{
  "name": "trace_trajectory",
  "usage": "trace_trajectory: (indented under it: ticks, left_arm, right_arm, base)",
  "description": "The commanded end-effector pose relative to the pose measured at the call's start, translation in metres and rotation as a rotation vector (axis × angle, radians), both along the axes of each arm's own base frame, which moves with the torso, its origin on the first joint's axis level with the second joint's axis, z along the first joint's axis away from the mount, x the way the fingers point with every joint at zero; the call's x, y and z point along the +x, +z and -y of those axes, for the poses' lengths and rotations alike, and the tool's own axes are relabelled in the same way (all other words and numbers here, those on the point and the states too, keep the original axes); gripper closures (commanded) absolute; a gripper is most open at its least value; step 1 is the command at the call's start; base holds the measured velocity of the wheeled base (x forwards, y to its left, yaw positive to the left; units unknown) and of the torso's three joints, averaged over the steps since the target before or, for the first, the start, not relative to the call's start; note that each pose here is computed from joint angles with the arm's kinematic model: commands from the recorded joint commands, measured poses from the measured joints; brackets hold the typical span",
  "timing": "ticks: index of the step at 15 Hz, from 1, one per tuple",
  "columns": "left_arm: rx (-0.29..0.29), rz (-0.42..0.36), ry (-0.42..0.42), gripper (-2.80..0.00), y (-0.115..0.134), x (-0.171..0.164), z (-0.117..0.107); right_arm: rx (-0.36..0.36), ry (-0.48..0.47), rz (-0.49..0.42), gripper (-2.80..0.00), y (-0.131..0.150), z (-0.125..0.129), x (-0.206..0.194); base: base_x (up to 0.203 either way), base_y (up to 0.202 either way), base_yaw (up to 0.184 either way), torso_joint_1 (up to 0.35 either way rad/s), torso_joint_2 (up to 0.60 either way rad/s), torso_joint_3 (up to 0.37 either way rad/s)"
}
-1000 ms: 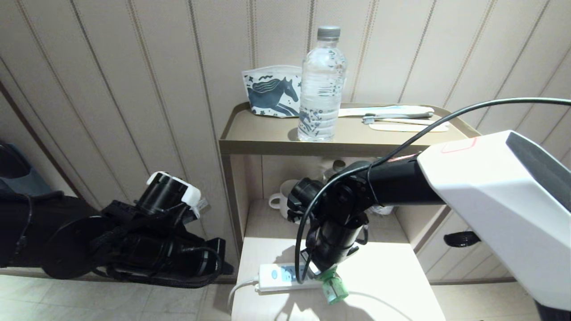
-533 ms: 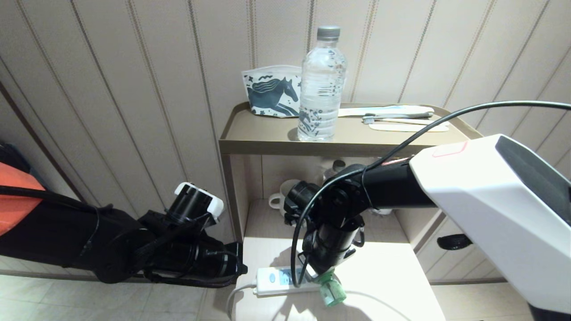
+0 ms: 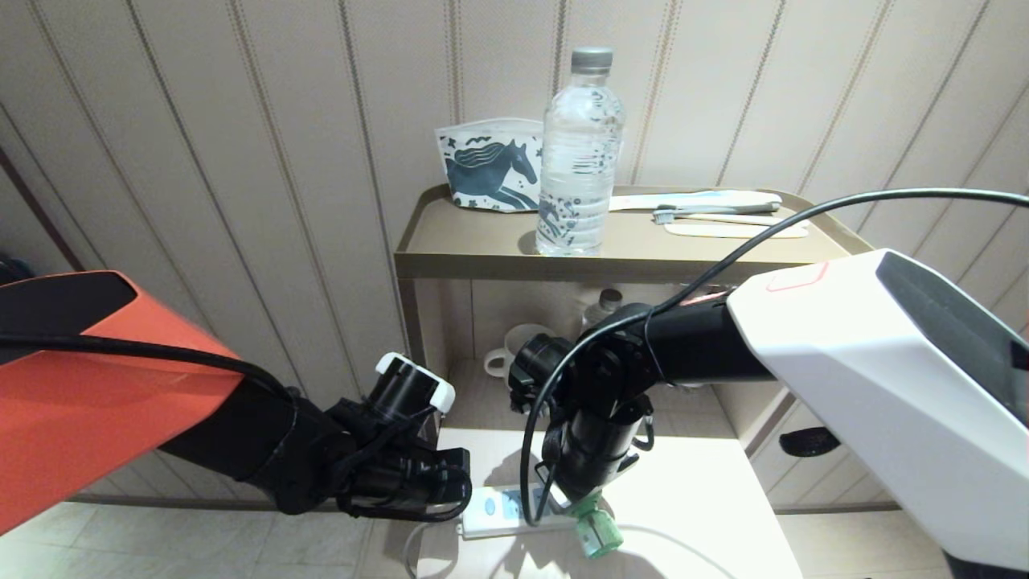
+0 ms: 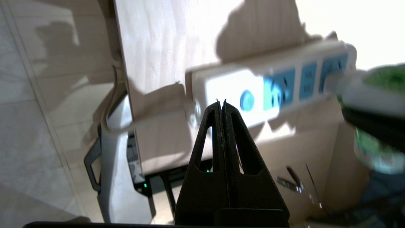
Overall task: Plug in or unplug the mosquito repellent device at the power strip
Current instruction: Hold the socket with your left hand and unplug it with your right hand
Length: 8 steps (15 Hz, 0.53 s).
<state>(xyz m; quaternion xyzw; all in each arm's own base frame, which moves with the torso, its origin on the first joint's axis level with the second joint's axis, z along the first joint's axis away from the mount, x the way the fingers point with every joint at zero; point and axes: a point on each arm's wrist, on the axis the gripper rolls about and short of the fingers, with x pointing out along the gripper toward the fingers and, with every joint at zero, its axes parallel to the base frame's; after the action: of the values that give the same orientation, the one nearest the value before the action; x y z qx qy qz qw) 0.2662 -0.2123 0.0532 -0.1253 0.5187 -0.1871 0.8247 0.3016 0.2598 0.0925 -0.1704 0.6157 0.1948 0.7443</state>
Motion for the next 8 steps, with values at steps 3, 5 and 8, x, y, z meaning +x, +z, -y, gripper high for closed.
trace_trajectory:
  ticks: [3,5,8]
  left_arm:
    - [0.052,0.046,0.017,0.0,-0.007,0.002,0.019]
    - [0.1,0.081,0.045,0.0,-0.01,0.0,0.024]
    - [0.119,0.069,0.042,0.0,-0.017,-0.001,0.025]
  right_arm:
    - [-0.006,0.006,-0.008,0.0,-0.002,-0.002,-0.002]
    - [-0.005,0.011,-0.007,0.0,-0.001,-0.003,-0.004]
    - [-0.006,0.015,-0.006,0.0,0.0,-0.004,-0.006]
  base:
    - [0.0,0.0,0.0,0.0,0.0,0.0]
    - [0.0,0.0,0.0,0.0,0.0,0.0]
    - [0.0,0.0,0.0,0.0,0.0,0.0]
